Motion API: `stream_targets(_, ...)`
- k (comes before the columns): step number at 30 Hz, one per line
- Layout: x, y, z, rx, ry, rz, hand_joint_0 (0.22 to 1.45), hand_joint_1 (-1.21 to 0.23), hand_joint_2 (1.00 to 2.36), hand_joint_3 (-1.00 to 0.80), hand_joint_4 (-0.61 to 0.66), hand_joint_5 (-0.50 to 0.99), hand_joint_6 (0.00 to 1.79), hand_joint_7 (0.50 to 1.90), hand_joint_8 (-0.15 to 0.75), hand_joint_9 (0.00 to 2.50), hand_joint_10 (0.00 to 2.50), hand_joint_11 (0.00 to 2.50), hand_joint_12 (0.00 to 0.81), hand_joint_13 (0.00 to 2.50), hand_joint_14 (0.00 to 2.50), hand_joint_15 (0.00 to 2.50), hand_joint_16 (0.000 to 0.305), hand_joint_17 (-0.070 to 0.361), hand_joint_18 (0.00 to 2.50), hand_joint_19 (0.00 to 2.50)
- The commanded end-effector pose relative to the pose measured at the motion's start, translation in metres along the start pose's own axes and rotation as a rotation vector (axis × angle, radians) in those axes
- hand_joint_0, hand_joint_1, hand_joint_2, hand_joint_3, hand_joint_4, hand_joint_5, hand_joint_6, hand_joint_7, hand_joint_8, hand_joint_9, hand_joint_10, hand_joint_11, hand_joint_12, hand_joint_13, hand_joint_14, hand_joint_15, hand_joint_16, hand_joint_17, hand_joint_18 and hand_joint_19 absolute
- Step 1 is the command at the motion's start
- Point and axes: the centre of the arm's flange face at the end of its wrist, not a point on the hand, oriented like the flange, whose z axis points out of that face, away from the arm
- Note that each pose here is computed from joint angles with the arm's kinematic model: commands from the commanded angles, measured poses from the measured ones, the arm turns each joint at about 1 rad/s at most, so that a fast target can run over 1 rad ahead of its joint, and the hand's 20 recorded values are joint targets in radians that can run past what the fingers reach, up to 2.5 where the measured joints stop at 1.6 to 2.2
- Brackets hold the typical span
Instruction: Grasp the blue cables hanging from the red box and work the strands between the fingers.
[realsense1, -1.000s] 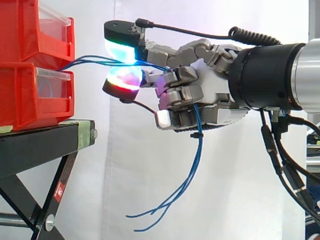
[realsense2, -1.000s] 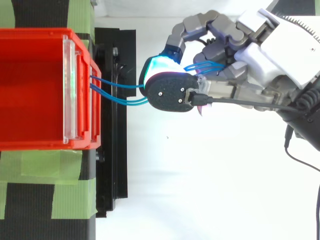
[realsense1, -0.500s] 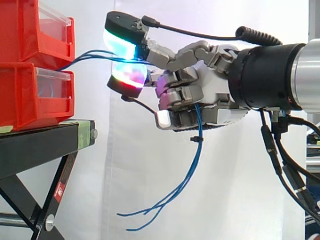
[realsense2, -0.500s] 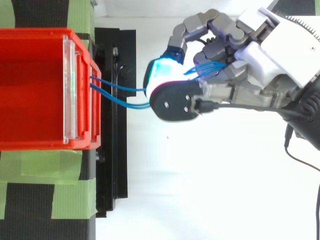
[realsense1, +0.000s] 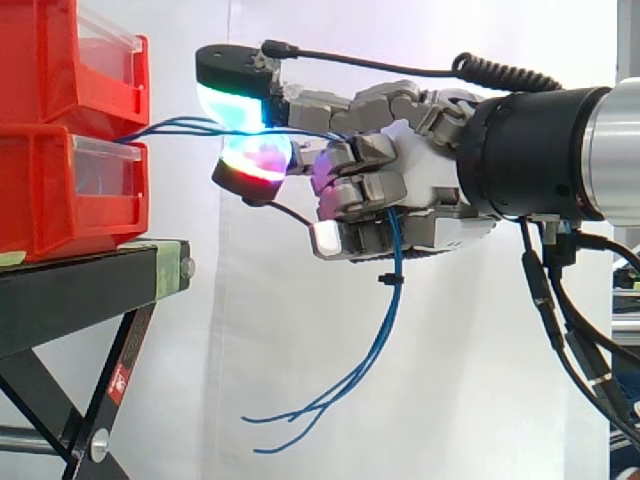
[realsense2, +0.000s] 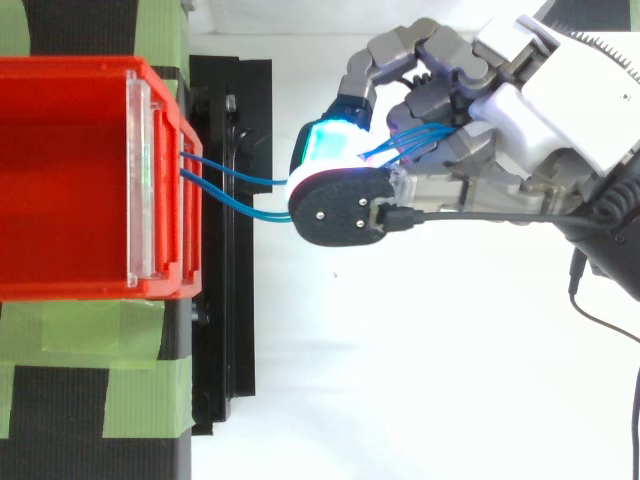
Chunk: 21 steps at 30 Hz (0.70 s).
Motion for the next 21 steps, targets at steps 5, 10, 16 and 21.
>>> stream_targets(5,-0.0003,-0.0002,0.0,0.0,-0.004,0.0,0.98,-0.73,1.0,0.25,0.22,-0.26,1.33,0.86,0.507,1.64,2.5,2.5,0.726,1.98,2.5,1.78,0.259,0.194,2.5,0.61)
stream_targets(10,-0.0003,-0.0002,0.0,0.0,-0.004,0.0,1.0,-0.67,1.18,0.27,0.2,-0.22,1.3,0.88,0.507,1.64,2.5,2.5,0.726,1.98,2.5,1.78,0.259,0.194,2.5,0.61)
stream_targets(16,0.0,0.0005,0.0004,-0.001,-0.005,0.003,1.02,-0.74,1.04,0.3,0.22,-0.19,1.22,0.9,0.507,1.64,2.5,2.5,0.726,1.98,2.5,1.78,0.259,0.194,2.5,0.61)
stream_targets(21,0.0021,0.0096,0.0067,-0.012,-0.014,0.021,1.0,-0.69,1.2,0.3,0.23,-0.11,1.09,0.94,0.507,1.64,2.5,2.5,0.726,1.98,2.5,1.78,0.259,0.194,2.5,0.61)
